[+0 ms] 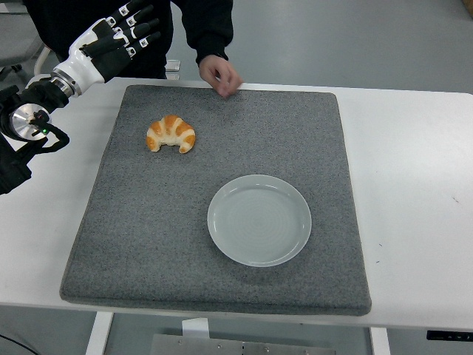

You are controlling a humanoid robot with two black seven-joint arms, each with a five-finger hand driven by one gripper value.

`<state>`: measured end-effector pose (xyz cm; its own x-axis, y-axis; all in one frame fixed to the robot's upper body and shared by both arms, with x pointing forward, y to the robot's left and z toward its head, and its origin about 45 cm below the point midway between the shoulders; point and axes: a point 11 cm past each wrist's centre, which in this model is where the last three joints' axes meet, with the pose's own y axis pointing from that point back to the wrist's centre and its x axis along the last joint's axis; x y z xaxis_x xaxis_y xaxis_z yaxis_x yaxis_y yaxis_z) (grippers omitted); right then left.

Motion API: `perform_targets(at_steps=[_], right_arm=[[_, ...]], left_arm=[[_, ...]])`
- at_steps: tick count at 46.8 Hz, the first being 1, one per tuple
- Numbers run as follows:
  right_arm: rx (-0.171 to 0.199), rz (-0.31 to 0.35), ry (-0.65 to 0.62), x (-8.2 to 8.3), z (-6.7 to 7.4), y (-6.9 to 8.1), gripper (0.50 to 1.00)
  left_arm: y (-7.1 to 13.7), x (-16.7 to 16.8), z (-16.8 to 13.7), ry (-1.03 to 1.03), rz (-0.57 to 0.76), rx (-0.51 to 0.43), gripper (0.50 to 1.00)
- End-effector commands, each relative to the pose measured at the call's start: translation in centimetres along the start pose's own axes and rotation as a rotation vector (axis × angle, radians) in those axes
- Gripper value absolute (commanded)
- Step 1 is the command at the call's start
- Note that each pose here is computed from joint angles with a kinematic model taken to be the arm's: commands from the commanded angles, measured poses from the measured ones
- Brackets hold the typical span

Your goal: Place the bread on the plate

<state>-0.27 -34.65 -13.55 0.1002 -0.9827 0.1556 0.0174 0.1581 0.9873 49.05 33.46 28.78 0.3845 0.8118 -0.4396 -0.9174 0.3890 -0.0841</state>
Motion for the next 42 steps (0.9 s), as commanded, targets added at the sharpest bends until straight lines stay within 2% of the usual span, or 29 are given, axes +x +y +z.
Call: perform_targets(at_steps=[1,42], right_arm=[[0.001,0.0,0.0,0.0,-0.01,0.0,0.93],[0.0,-0.001,0.0,-0.05,0.01,0.0,0.93]], left_arm=[[-0.01,-0.08,-0.27,-0.004,-0.003,0.01,0.99],[0.07,-0.01,-0.15,0.005,-0.002,-0.004,0.99]])
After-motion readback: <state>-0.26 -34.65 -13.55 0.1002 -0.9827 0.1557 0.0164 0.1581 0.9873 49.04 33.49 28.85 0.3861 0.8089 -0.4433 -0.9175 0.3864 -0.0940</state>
